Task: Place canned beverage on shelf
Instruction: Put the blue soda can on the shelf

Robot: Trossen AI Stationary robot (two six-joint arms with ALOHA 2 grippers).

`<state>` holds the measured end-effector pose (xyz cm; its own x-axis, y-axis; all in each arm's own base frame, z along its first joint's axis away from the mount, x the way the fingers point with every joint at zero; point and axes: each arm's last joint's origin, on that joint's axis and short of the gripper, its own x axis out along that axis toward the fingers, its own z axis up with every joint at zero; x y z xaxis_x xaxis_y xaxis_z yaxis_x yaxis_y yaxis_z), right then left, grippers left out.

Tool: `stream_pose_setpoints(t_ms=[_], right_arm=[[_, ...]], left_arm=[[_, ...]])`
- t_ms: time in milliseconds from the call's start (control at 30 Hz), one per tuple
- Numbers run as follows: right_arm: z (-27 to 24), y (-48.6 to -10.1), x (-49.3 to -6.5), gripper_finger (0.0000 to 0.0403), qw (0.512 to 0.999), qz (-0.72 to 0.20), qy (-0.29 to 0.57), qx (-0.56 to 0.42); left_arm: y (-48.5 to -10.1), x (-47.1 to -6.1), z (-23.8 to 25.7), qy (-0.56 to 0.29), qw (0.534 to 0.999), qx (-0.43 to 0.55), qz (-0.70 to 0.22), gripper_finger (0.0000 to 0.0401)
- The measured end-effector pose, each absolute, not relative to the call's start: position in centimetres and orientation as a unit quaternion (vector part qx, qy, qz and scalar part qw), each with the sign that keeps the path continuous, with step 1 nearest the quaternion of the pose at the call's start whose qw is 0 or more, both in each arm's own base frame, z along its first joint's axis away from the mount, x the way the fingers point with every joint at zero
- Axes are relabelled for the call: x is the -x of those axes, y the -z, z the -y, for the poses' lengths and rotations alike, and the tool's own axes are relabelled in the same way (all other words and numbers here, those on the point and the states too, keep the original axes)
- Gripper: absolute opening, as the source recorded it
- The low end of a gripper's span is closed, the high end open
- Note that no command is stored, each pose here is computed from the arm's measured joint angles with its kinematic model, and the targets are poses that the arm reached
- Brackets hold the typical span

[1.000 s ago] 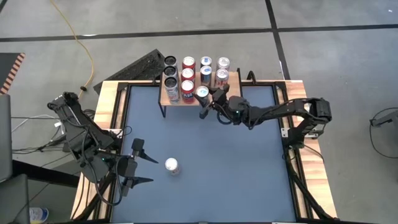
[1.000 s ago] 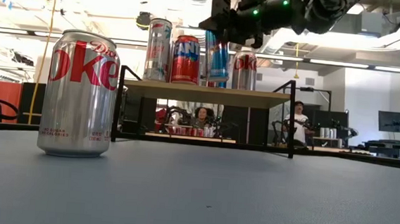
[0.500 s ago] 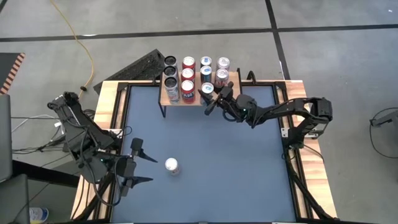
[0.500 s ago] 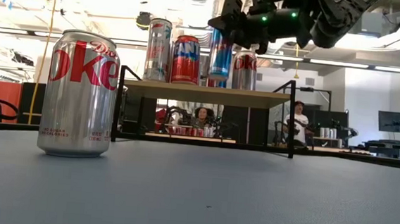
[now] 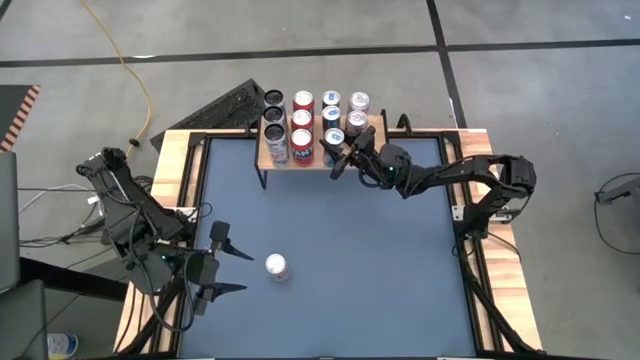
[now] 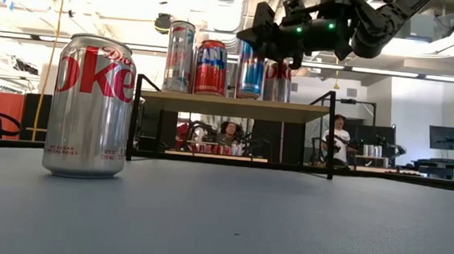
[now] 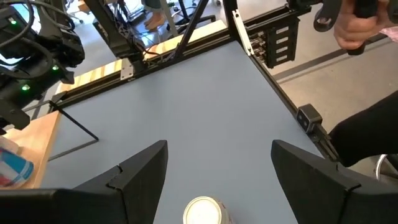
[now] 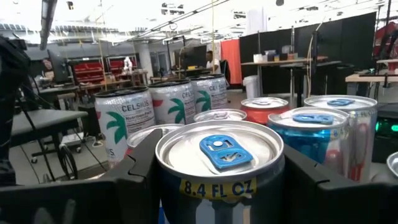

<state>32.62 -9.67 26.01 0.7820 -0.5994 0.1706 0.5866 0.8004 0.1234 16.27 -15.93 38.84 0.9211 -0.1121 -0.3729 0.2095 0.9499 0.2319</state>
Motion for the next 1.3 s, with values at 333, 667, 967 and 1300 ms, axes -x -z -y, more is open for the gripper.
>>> stream_pose_setpoints(t_ms=[333, 667, 967, 1300], right_arm=[[9.81, -25.51, -32.68, 0.0216, 0.945, 0.078, 0.316, -0.038], [10.22, -25.42, -32.66, 0.0273, 0.943, 0.081, 0.321, -0.038], [10.22, -25.46, -32.66, 0.0276, 0.943, 0.079, 0.322, -0.026], [10.15, -25.44, -32.71, 0.0277, 0.948, 0.073, 0.31, -0.011]], left_arm=[[-38.84, -16.27, 15.93, 0.083, 0.97, -0.139, -0.18, 0.0275], [-38.84, -16.27, 15.93, 0.083, 0.97, -0.139, -0.18, 0.0275], [-38.84, -16.26, 15.93, 0.084, 0.97, -0.139, -0.181, 0.0275], [-38.85, -16.26, 15.92, 0.084, 0.97, -0.139, -0.18, 0.0275]])
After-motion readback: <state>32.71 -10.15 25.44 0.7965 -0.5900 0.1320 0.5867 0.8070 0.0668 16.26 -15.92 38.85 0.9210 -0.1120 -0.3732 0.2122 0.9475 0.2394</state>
